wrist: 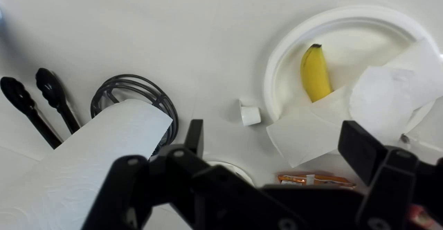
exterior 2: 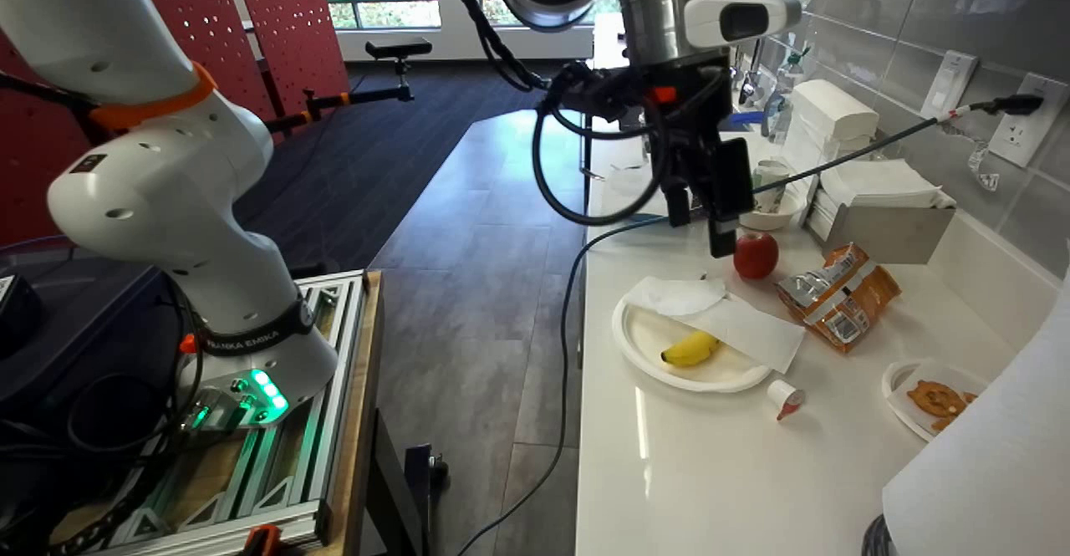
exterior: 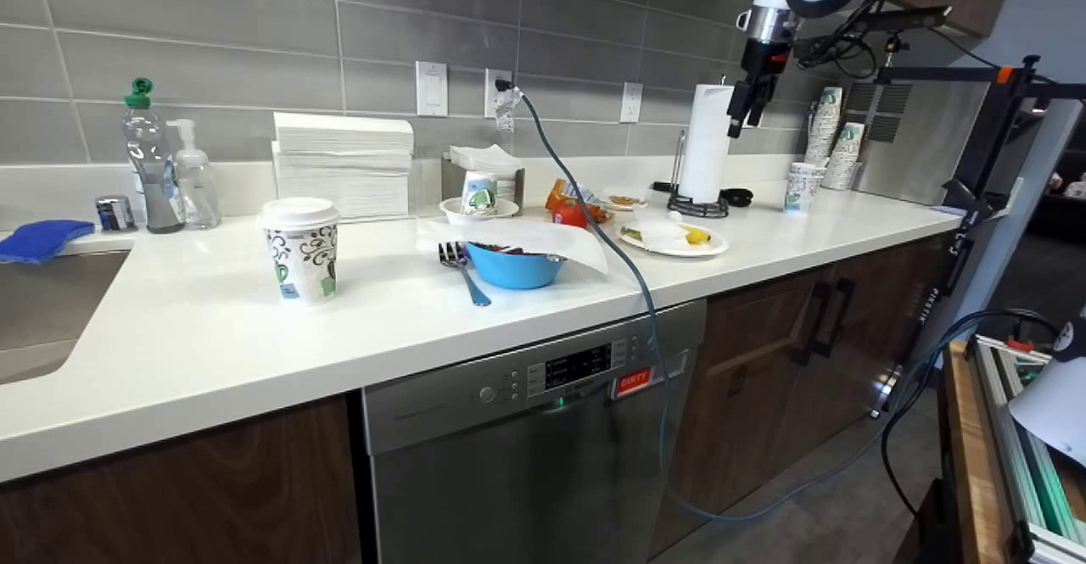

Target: Correctly position the coffee capsule

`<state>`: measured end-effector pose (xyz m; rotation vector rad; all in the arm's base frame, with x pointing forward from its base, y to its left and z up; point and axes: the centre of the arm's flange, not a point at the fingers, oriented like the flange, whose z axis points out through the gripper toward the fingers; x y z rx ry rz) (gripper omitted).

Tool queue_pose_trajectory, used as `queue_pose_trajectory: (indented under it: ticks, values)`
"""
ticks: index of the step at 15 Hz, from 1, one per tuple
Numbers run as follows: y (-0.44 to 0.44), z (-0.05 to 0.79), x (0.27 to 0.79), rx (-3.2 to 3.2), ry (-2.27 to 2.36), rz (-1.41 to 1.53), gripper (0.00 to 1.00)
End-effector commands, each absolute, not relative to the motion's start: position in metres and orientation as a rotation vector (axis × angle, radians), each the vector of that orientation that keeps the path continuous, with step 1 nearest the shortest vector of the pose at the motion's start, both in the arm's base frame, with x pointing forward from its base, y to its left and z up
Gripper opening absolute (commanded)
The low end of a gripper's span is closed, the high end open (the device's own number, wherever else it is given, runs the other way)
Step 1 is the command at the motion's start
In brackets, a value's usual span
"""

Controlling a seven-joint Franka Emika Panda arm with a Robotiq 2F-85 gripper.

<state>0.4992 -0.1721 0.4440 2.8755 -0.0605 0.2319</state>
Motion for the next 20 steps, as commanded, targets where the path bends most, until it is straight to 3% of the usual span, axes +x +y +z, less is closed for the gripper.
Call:
queue_pose_trajectory:
  ticks: [1,9,11,20]
  values:
    - [-0.204,0.41,0.556,2.868,-0.122,0.21,1.0]
    - [-0.227,0.317,0.623,2.853,-0.272,0.056,1.0]
    - [-0.22,0.323,0.602,2.853,-0.216,0.073,1.0]
    - [-0.238,0.285,0.636,2.845,-0.224,0.02,1.0]
